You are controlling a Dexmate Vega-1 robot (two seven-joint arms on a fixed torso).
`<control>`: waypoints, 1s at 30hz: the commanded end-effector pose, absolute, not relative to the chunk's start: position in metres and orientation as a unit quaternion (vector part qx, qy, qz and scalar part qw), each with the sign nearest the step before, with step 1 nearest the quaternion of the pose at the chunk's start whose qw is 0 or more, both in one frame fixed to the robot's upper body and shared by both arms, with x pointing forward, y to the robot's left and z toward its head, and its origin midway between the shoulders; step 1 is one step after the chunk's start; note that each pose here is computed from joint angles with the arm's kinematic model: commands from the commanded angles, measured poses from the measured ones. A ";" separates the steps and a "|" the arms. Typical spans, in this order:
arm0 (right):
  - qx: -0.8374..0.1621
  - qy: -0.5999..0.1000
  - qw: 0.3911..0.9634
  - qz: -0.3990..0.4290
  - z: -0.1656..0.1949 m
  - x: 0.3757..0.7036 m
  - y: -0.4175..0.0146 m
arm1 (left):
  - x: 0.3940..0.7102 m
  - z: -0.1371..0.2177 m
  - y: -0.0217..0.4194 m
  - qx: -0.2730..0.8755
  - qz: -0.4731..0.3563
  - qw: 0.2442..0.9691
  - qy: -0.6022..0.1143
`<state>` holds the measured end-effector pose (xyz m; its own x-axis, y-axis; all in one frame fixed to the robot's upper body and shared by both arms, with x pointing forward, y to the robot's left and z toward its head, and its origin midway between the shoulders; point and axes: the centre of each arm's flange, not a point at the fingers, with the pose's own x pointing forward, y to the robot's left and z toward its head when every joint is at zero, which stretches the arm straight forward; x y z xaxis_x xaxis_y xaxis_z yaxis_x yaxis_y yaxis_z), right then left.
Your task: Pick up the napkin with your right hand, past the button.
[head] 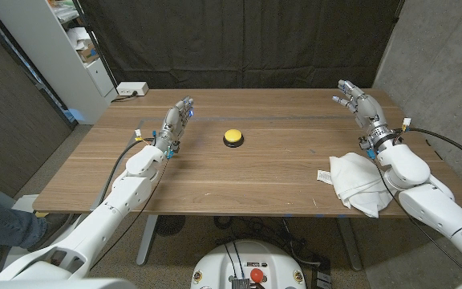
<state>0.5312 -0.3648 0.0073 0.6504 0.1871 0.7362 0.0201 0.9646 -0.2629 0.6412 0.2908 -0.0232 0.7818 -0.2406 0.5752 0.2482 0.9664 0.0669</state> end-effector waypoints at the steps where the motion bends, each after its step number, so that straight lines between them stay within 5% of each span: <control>1: -0.138 -0.419 0.896 0.045 0.004 0.526 -0.365 | 0.641 -0.023 0.292 -0.006 -0.128 0.944 -0.303; 30: -0.140 -0.415 0.899 0.023 -0.013 0.511 -0.383 | 0.651 -0.013 0.290 -0.002 -0.140 0.942 -0.306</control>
<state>0.5167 -0.3747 -0.0055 0.6556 0.1723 0.7352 0.0589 0.9590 -0.2772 0.6465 0.2922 -0.0171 0.7772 -0.2525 0.5764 0.2578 0.9633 0.0745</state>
